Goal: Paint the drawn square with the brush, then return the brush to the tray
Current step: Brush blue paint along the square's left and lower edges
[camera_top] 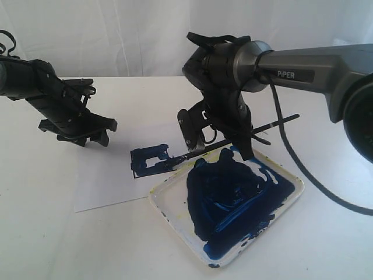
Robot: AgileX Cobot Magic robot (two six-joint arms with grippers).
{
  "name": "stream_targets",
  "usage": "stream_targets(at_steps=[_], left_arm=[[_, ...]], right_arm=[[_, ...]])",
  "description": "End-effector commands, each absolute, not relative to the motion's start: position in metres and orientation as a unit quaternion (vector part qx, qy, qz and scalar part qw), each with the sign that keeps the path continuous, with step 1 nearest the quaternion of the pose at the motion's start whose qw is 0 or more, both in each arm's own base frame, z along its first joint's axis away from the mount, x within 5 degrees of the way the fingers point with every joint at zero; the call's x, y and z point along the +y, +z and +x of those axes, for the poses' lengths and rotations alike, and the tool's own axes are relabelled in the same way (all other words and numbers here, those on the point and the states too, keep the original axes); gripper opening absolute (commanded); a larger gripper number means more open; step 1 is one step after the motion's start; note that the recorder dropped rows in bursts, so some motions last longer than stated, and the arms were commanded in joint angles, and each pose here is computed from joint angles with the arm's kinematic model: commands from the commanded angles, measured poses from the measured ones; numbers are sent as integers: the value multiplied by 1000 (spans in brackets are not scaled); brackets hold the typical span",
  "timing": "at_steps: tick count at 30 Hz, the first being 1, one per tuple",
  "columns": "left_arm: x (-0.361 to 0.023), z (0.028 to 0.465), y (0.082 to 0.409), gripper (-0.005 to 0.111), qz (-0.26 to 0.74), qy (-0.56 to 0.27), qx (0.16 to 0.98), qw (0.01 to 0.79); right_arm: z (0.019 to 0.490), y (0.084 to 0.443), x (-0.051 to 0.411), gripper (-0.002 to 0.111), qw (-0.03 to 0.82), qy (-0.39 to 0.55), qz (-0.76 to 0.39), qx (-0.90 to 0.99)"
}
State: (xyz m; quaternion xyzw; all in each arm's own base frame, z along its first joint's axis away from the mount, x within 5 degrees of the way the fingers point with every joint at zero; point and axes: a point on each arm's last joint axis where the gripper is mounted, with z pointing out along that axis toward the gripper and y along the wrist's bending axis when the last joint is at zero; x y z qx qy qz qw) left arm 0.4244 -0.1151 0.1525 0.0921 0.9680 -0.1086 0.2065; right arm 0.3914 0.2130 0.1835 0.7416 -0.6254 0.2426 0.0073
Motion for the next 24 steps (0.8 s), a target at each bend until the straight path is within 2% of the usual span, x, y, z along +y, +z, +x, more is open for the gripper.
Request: stream_targets(at_steps=[1, 13, 19, 24], left_arm=[[-115, 422, 148, 62, 89, -109, 971, 191], [-115, 422, 148, 62, 89, -109, 971, 191], [-115, 422, 148, 62, 89, -109, 971, 191], [-115, 422, 148, 62, 89, -109, 971, 191]], right_arm=[[397, 188, 213, 0, -26, 259, 715, -649], [400, 180, 209, 0, -12, 283, 691, -665], [395, 179, 208, 0, 35, 271, 740, -615], [395, 179, 208, 0, 40, 269, 751, -601]])
